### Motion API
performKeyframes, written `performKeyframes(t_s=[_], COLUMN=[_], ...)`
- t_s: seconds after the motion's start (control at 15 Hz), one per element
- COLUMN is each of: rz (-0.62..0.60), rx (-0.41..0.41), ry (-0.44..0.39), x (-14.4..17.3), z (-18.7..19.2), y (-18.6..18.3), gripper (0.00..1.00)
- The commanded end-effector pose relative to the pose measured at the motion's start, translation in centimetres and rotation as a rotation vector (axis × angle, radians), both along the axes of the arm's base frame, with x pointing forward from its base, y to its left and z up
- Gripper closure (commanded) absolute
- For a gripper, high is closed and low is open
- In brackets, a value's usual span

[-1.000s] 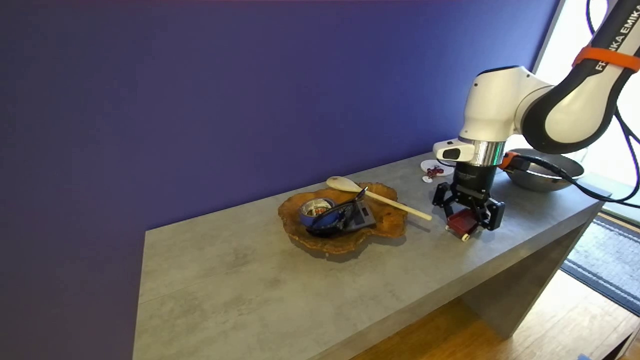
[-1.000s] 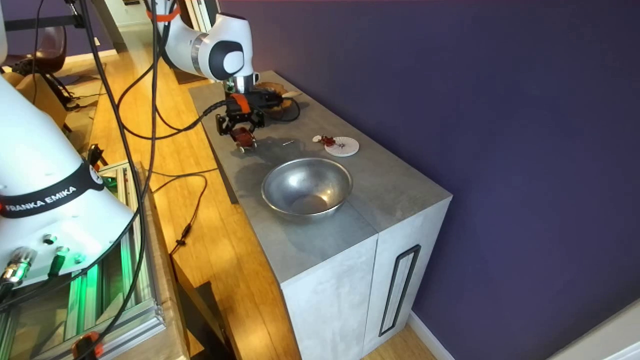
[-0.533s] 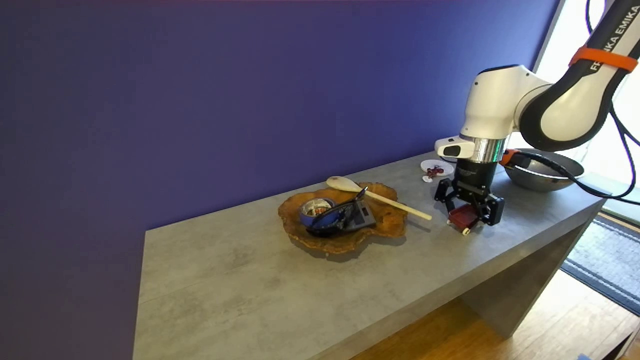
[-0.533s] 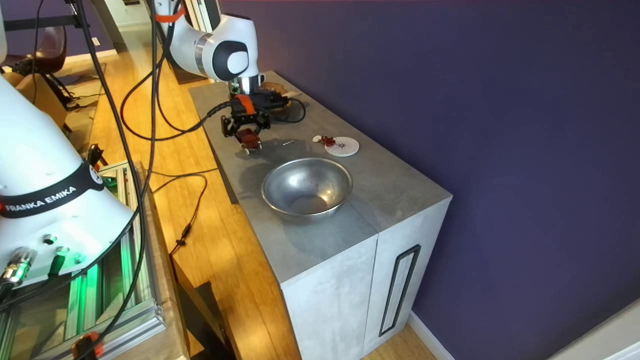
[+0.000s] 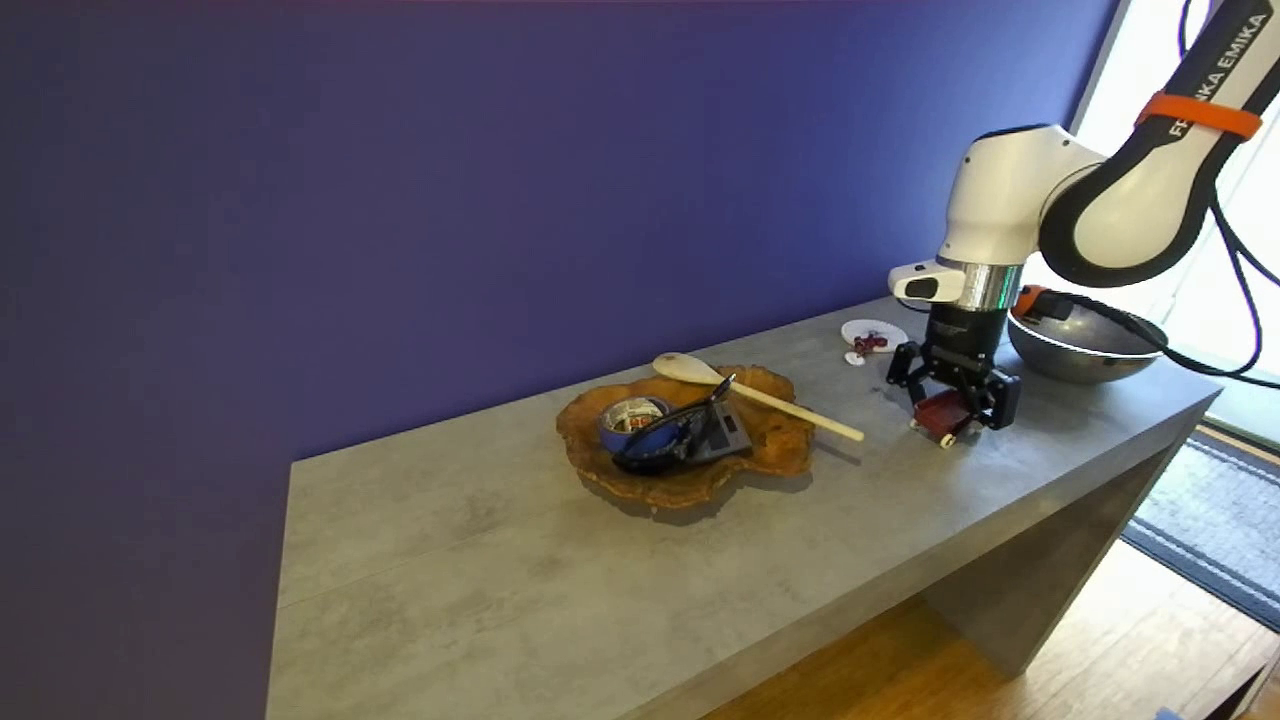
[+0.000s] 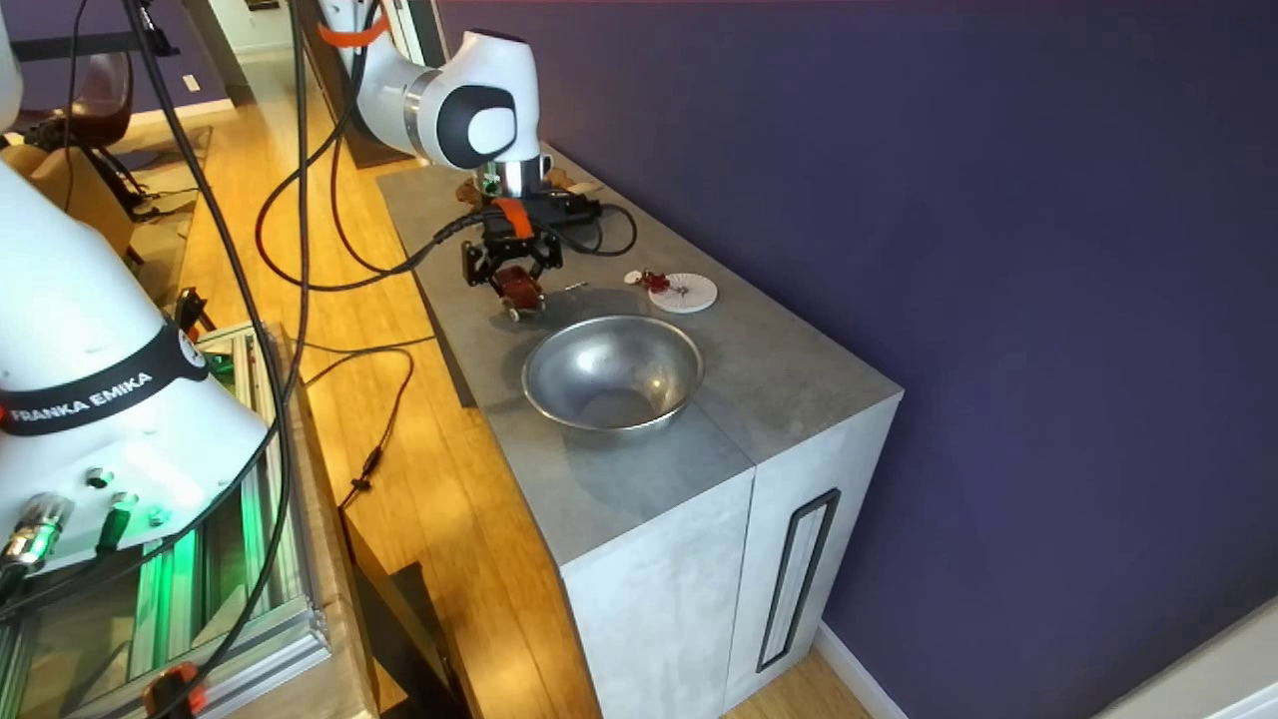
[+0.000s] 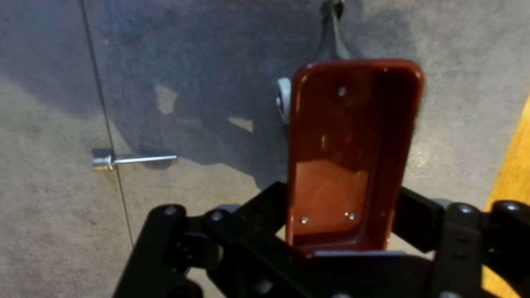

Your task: Pick up the red cart on the table and move it back at forth three times on the table surface before placing it down

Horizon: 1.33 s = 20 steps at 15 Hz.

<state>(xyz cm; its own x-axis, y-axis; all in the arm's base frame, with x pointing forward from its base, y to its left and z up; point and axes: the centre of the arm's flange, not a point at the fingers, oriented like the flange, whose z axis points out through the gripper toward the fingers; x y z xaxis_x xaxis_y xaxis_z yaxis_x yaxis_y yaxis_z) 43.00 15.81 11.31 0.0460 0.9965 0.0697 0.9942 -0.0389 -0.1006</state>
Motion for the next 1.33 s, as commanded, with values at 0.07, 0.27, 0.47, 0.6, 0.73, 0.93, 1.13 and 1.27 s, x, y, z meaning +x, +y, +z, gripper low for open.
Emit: performKeyframes(t_s=[0.07,0.27,0.47,0.6,0.73,0.93,1.13,1.27], rz=[0.014,0.016,0.019,0.04,0.05,0.066,0.074,0.073], rx=[-0.008,-0.019,-0.009,0.013,0.043,0.076,0.085,0.083], ry=[0.053,0.055,0.057,0.064,0.064,0.075,0.083,0.083], x=[-1.4,-1.3,-1.2,-0.9,-0.7,-1.0,-1.4,-1.6], z=[-3.4,-3.5,-3.6,-3.7,-3.4,-2.8,-2.4,-2.1], y=[-4.3,-5.9,-6.4,-5.5,-4.4,-3.0,-1.4,-0.6], gripper=[0.69,0.69,0.69,0.69,0.69,0.69,0.69,0.69])
